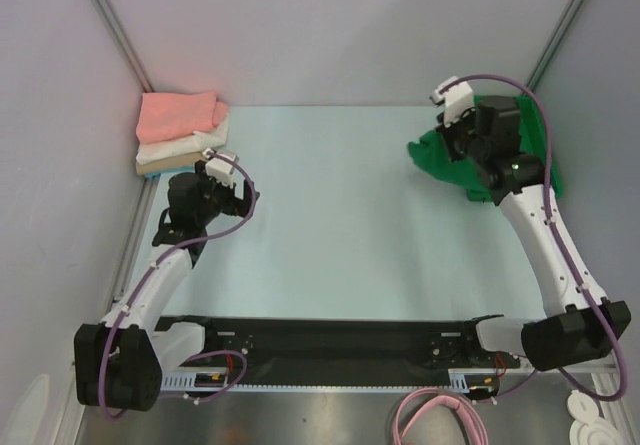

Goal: Fold and stack the t-shirts
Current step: Grab the tshirt from the pile, then move the tshirt to the center of the board

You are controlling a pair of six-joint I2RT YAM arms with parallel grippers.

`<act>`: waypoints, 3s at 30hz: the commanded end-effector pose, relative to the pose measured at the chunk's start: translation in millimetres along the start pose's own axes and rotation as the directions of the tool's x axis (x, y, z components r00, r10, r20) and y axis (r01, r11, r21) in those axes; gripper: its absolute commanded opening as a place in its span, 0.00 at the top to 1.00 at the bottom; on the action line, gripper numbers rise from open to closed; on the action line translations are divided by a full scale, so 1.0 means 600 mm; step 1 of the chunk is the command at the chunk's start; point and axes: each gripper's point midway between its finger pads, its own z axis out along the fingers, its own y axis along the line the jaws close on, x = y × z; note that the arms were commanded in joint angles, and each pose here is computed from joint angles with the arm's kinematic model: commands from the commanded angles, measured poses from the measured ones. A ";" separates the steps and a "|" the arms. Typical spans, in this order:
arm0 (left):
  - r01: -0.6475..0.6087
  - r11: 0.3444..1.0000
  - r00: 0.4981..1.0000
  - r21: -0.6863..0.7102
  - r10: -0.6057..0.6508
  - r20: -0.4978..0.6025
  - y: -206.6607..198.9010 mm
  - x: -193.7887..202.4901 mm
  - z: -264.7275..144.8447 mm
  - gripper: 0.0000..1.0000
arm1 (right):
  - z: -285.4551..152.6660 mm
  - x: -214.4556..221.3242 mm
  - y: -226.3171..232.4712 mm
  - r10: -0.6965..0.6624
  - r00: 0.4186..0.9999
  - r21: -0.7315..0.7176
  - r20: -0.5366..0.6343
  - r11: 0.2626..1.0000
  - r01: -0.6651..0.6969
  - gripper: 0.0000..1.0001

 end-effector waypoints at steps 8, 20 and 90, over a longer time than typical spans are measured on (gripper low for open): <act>0.070 0.986 0.997 -0.154 -0.065 0.040 0.051 -0.020 -0.002 0.00 | -0.059 -0.171 0.068 -0.033 0.983 -0.118 0.180 0.992 0.055 1.00; 0.051 0.988 0.998 -0.143 -0.047 0.028 0.048 -0.015 -0.003 0.00 | 0.125 0.092 0.109 -0.072 0.977 -0.094 -0.203 0.994 0.054 0.53; 0.041 0.894 0.924 -0.446 0.136 0.357 0.118 -0.106 -0.145 0.00 | 0.064 -0.299 0.534 -0.472 0.752 -0.281 0.460 0.726 0.627 1.00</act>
